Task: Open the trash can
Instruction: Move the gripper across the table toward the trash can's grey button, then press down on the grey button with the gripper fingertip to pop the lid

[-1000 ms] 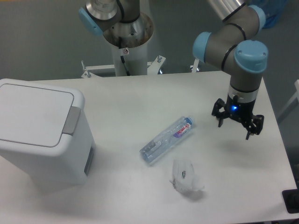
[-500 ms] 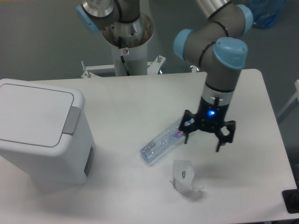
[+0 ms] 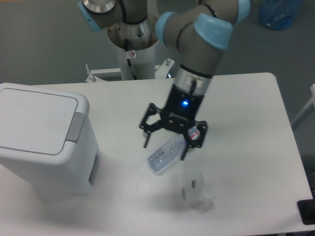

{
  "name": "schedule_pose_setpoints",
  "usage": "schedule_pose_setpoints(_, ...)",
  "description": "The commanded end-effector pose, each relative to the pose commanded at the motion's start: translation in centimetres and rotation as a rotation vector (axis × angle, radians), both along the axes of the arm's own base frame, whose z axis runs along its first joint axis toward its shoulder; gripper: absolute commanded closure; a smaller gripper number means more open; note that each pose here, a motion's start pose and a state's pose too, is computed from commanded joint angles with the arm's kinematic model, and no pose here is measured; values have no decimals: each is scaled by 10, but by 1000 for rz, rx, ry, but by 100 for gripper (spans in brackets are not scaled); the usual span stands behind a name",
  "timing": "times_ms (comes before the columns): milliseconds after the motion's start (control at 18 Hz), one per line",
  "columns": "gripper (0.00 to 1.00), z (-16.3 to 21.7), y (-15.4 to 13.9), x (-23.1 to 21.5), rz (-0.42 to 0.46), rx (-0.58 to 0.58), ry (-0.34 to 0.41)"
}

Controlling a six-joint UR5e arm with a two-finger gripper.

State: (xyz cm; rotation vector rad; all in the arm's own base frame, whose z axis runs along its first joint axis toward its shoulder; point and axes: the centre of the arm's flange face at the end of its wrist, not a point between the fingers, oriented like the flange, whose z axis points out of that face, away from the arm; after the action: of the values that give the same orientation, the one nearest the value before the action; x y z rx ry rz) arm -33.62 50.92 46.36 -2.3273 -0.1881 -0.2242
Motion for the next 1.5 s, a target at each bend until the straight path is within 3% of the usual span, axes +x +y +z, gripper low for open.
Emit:
schedule_pose_setpoints(222,0,21,4,35,-64,64,-23)
schedule_pose_setpoints(389,0,11,6,53,-88,51,-36)
schedule_pose_setpoints(1500,0,-23,17,71,-124,7,-81)
